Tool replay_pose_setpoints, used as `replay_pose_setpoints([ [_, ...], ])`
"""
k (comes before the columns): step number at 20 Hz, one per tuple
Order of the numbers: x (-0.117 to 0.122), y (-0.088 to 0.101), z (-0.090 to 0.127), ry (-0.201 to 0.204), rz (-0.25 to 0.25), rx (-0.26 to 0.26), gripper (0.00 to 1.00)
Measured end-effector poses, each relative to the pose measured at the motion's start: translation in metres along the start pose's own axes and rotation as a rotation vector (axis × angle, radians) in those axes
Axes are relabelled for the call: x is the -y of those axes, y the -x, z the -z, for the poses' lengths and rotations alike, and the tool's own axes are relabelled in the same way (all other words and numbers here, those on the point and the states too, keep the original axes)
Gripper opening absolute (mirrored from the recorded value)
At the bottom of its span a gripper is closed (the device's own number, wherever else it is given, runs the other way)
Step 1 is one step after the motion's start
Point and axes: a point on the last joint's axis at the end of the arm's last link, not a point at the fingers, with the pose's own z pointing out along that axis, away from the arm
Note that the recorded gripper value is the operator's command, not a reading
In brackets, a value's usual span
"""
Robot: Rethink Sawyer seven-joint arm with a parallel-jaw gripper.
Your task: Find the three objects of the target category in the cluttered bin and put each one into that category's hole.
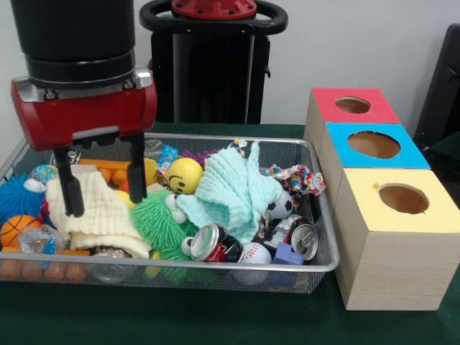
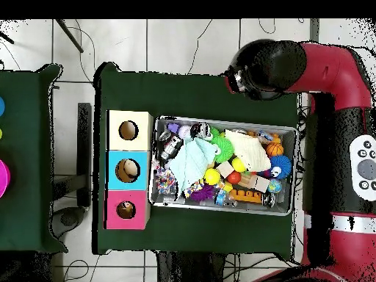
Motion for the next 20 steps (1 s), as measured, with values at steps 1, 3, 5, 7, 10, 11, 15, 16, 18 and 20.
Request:
replay_pose_setpoints([
  [1, -0.002, -0.002, -0.002, 0.000, -0.003, 0.004, 1.00],
  [3, -0.007, -0.011, -0.010, 0.002, -0.018, 0.012, 1.00],
  [5, -0.013, -0.025, -0.023, 0.012, -0.043, 0.003, 1.00],
  [7, -0.018, -0.034, -0.032, 0.021, -0.054, -0.011, 1.00],
  [10, -0.024, -0.050, -0.045, 0.034, -0.072, -0.038, 1.00],
  [11, -0.025, -0.054, -0.048, 0.037, -0.076, -0.045, 1.00],
  [15, -0.032, -0.071, -0.062, 0.047, -0.088, -0.073, 1.00],
  [16, -0.033, -0.079, -0.068, 0.048, -0.091, -0.081, 1.00],
  [18, -0.035, -0.085, -0.073, 0.047, -0.094, -0.082, 1.00],
  [20, -0.036, -0.090, -0.078, 0.046, -0.096, -0.081, 1.00],
])
